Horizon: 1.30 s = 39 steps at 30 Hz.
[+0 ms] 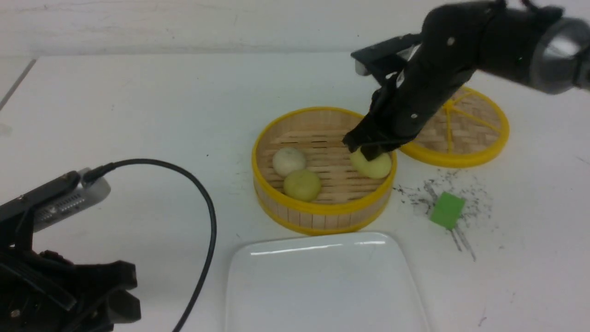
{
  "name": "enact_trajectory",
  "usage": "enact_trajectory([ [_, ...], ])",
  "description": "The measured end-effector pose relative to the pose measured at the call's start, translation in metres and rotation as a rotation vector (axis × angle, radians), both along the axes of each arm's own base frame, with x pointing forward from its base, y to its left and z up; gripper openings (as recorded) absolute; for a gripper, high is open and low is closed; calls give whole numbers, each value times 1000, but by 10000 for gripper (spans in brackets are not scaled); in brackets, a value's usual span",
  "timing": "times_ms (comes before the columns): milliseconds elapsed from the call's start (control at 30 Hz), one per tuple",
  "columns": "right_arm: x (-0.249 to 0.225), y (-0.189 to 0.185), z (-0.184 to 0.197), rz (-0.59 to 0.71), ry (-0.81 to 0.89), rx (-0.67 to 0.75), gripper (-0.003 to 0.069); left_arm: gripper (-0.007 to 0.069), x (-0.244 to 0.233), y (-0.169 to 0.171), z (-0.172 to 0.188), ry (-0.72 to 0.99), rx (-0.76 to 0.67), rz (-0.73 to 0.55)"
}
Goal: Put the steamed buns into the plate on the white tablecloth.
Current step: 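Move the steamed bun from the bamboo steamer onto the white plate with the right gripper, then reach into the bamboo steamer and grasp a bun with the left gripper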
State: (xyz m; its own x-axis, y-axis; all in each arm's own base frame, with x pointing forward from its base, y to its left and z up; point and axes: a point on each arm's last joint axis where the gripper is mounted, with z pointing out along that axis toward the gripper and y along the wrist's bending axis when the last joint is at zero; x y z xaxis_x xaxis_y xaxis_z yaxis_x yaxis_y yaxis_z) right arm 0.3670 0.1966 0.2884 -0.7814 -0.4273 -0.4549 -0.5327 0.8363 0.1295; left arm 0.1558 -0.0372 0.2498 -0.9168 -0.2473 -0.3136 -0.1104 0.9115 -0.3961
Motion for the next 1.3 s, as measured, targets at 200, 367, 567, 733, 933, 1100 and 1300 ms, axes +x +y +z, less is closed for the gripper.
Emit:
enact_trajectory([
  [200, -75, -8, 33, 73, 164, 95, 34, 288, -1, 0, 0, 9, -3, -3],
  [367, -120, 11, -24, 131, 240, 68, 100, 288, -1, 0, -1, 16, 0, -7],
  [567, -140, 25, -88, 123, 177, 42, 300, 288, 1, 0, 0, -7, 1, 2],
  [733, -137, 27, -102, 113, 155, 31, 519, 288, 3, 1, 1, -28, 6, 10],
  [933, -137, 29, -47, 186, 108, 44, 528, 288, 2, 1, 1, -27, 7, 9],
  [1100, -160, 1, 20, 246, -21, -2, 263, 259, 1, 1, 0, -15, 12, -8],
  [1300, -198, -52, 58, 154, -123, -106, -6, 111, 8, 1, 3, 21, 35, -38],
])
